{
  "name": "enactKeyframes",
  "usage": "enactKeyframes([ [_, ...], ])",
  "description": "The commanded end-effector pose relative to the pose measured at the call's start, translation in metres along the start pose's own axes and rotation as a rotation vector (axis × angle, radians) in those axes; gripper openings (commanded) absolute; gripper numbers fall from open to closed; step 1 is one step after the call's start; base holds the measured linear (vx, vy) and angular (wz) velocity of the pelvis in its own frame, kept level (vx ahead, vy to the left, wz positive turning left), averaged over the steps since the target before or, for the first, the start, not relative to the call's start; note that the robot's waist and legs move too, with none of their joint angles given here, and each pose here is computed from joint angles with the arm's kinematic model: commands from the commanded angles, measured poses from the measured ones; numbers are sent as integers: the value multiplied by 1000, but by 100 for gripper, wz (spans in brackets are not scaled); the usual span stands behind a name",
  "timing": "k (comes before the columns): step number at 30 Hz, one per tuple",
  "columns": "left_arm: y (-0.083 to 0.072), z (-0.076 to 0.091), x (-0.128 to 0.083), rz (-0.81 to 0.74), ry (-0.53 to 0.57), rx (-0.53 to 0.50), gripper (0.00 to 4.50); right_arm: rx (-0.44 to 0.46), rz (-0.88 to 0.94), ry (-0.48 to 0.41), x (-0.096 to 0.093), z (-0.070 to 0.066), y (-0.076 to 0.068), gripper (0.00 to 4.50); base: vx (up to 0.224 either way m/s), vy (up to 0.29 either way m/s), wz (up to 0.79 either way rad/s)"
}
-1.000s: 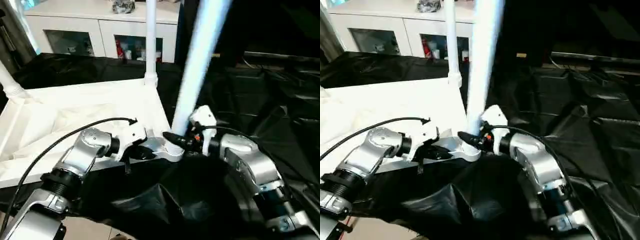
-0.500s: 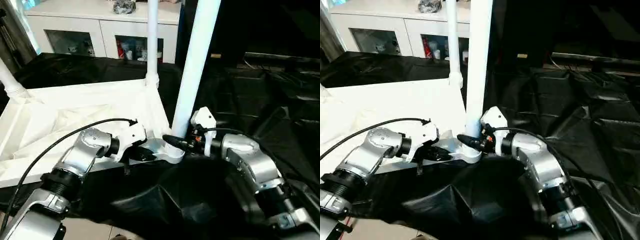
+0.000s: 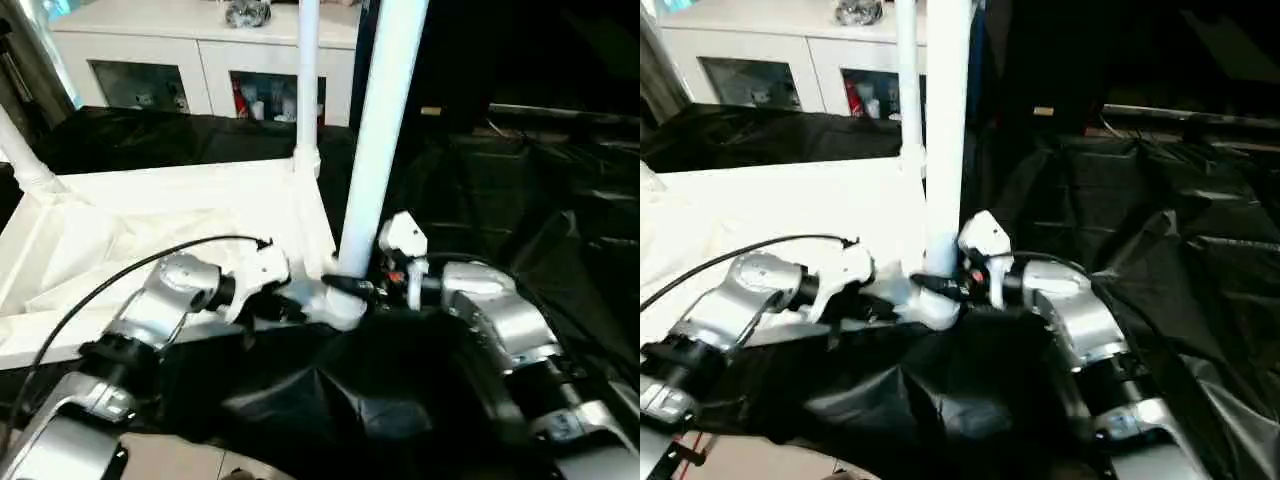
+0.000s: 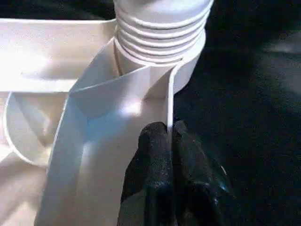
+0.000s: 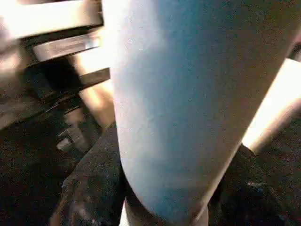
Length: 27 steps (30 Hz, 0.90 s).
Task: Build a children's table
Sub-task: Insert table leg to table base
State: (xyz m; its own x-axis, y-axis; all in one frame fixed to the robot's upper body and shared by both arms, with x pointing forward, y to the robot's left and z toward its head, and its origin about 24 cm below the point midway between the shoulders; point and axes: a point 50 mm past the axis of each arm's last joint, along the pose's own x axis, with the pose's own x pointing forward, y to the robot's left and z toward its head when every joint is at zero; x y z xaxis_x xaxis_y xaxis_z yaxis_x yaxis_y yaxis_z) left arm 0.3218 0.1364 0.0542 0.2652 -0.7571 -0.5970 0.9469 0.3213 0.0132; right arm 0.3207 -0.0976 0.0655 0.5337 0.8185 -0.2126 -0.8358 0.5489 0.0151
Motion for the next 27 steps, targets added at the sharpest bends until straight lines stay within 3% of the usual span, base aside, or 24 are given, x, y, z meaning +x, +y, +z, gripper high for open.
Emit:
enactKeyframes([
  [1,19,50,-9,149,-147,43,0,139,-136,194,3,-46,3,188,0,0,0],
  [5,26,62,-3,242,-155,1,0,189,-238,187,15,-47,2,188,0,0,0],
  [7,29,73,9,305,-145,-33,0,258,-339,203,31,-48,3,188,0,0,0],
  [13,20,78,30,315,-96,-26,0,300,-405,231,50,-41,6,188,0,0,0],
  [19,22,75,31,329,-86,-50,0,300,-409,244,55,-42,9,188,0,0,0],
  [23,25,74,30,343,-83,-52,0,228,-402,264,58,-41,10,187,0,0,0],
  [26,25,74,30,349,-85,-50,0,238,-397,231,60,-36,9,187,0,0,0],
  [27,25,74,30,349,-85,-49,0,243,-400,224,60,-36,9,222,0,0,0],
])
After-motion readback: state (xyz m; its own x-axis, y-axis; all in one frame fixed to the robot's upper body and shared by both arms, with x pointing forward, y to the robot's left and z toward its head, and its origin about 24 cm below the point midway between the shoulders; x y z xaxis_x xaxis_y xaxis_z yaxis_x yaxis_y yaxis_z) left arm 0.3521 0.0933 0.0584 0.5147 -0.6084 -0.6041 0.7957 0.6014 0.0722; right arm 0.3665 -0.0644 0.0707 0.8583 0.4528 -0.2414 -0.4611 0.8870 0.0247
